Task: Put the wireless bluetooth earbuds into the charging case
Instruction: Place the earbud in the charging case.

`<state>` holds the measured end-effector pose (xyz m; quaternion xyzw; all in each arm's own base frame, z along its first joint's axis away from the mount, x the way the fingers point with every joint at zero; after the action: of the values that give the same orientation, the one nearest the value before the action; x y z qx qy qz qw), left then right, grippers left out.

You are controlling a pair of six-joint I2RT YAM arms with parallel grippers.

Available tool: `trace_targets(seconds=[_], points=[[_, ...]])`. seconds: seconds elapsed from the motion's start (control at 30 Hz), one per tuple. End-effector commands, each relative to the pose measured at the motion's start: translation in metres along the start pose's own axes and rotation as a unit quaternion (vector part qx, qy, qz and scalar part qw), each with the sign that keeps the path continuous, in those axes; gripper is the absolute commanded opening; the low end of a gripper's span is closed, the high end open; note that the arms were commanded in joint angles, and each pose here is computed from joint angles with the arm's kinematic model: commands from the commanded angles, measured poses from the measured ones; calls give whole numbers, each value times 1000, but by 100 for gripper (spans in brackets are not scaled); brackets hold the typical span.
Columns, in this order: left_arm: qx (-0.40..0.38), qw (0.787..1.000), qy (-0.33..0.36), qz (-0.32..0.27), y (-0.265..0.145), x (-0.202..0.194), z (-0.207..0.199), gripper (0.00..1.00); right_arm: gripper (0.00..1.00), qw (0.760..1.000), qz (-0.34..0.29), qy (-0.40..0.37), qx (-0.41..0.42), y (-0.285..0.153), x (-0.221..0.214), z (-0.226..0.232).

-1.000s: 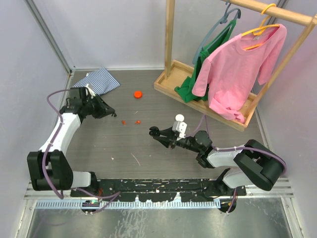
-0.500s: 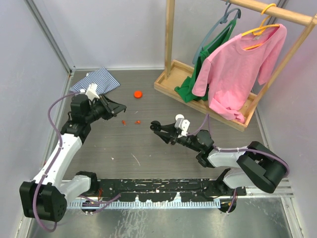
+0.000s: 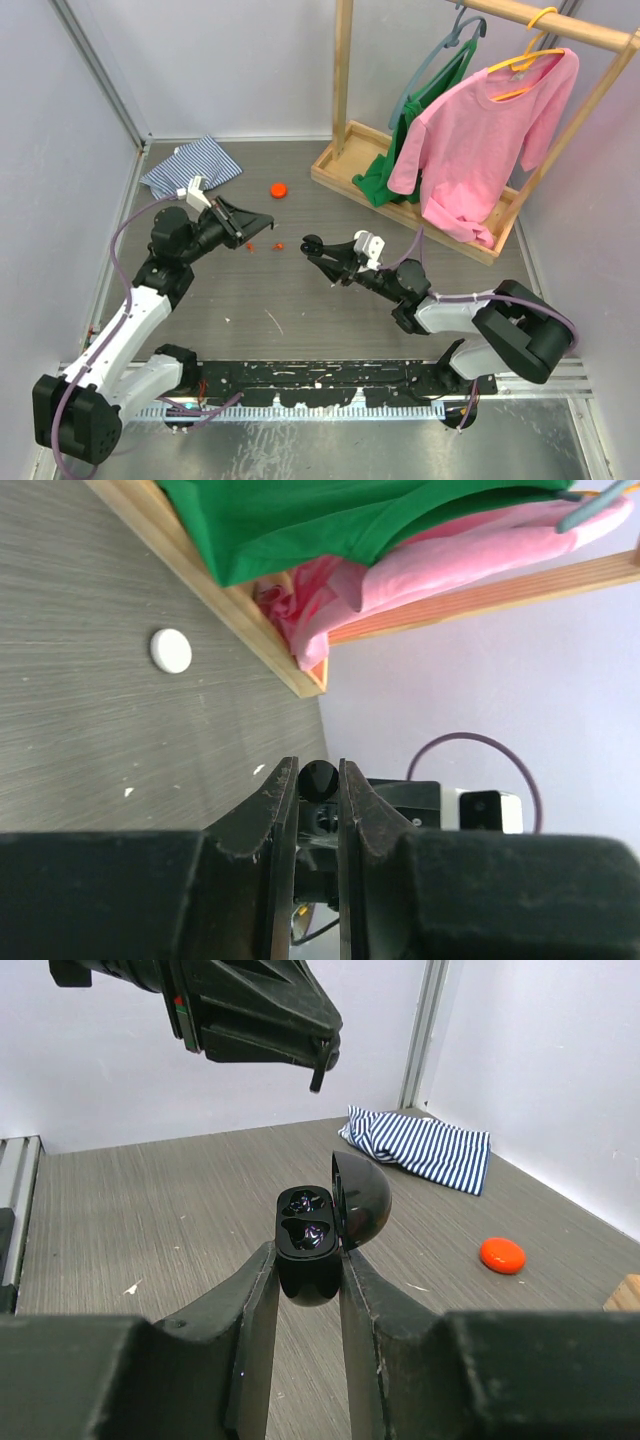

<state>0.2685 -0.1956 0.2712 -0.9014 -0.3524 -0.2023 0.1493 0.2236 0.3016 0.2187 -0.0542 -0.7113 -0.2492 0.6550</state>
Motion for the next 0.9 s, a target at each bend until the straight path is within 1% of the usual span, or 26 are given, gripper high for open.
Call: trace_targets(seconds=[0.0,0.2,0.33,0.87], points=[[-78,997,16,-18,-9,5,-42,6,14,997,-74,-14,4,10,36,1],[-107,994,22,13,-11,-10,-55,6,14,996,-83,-11,11,12,39,3],[-123,992,24,22,-11,-19,-65,6,14,996,-84,-12,13,13,40,3],[-138,989,27,52,-1,-46,-75,6,14,996,-92,-1,7,12,40,2]])
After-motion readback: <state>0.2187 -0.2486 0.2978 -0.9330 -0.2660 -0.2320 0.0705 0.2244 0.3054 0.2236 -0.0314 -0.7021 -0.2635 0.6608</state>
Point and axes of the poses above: each gripper's point midway between its finger pads, its own y axis out along the fingers, its own z axis along the line the jaws close on, x = y × z, the point moved 1 cm from there along -y, back along the fingers, and after that the axes turned 5 degrees about y, right-handed, at the moved point
